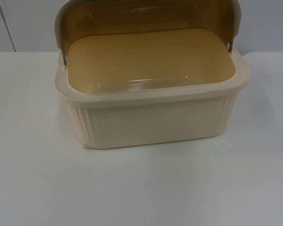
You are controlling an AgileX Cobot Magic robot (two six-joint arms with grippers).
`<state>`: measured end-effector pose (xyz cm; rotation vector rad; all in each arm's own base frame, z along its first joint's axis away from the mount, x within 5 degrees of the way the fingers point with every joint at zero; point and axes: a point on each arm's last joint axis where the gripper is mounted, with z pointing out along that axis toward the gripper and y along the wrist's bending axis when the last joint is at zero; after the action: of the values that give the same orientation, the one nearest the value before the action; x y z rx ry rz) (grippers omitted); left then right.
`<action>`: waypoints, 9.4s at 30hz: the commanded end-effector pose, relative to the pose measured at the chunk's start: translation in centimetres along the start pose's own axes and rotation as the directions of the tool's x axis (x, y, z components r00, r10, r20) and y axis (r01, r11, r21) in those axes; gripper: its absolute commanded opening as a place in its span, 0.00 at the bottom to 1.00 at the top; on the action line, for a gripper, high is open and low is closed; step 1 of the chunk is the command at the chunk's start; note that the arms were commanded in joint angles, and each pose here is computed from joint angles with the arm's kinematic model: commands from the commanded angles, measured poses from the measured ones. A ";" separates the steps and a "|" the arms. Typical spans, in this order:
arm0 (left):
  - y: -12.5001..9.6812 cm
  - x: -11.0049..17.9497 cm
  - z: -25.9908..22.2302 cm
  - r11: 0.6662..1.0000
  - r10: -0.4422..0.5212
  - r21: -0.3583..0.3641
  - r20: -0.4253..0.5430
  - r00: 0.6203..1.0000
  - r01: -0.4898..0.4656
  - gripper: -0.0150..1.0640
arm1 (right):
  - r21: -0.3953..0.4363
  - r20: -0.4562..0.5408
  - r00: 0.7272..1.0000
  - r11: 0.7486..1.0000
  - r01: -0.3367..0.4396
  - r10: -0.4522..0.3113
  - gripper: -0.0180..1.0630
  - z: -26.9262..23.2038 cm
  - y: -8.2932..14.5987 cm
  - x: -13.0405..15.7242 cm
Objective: Open the box lid with the left hand, place the block into the box with the right hand, then close the box lid with the left hand.
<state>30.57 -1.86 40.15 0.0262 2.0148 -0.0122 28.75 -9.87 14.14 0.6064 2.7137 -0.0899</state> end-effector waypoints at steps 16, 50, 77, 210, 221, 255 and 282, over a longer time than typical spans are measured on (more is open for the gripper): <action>-0.2 0.0 -0.1 1.000 -0.002 0.006 0.001 1.000 0.002 0.98 | 0.012 -0.103 0.995 1.000 0.016 -0.015 0.67 3.1 -0.1 1.2; -0.2 0.0 -0.1 1.000 -0.010 0.010 0.006 1.000 0.010 0.98 | -0.189 0.329 0.944 0.980 0.053 0.012 0.02 -17.3 4.1 -14.6; -0.2 0.0 -0.1 1.000 -0.010 0.010 0.002 1.000 0.010 0.98 | -0.330 0.749 0.584 0.589 0.738 -0.313 0.02 -30.0 28.0 -5.5; -0.6 0.4 1.2 0.999 0.015 0.033 -0.008 1.000 -0.015 0.98 | -0.017 0.818 0.555 0.958 0.285 -0.151 0.98 -29.8 3.8 -6.2; -5.0 -2.1 2.5 0.955 0.248 0.100 0.250 0.936 -0.279 0.98 | -0.021 0.818 0.556 0.958 0.284 -0.147 0.98 -29.8 3.8 -6.2; -16.2 -4.1 12.9 0.619 0.605 0.322 0.385 0.697 -0.716 0.41 | -0.029 0.815 0.562 0.958 0.285 -0.143 0.98 -29.7 3.9 -6.2; -17.5 0.9 15.3 0.398 0.733 0.536 0.303 0.609 -0.745 0.01 | -0.038 0.797 0.587 0.959 0.281 -0.141 0.98 -29.5 3.9 -6.1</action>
<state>43.80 -19.28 32.72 1.3669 1.7233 -0.0843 26.04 -4.69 43.45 0.1097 1.8788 -0.1506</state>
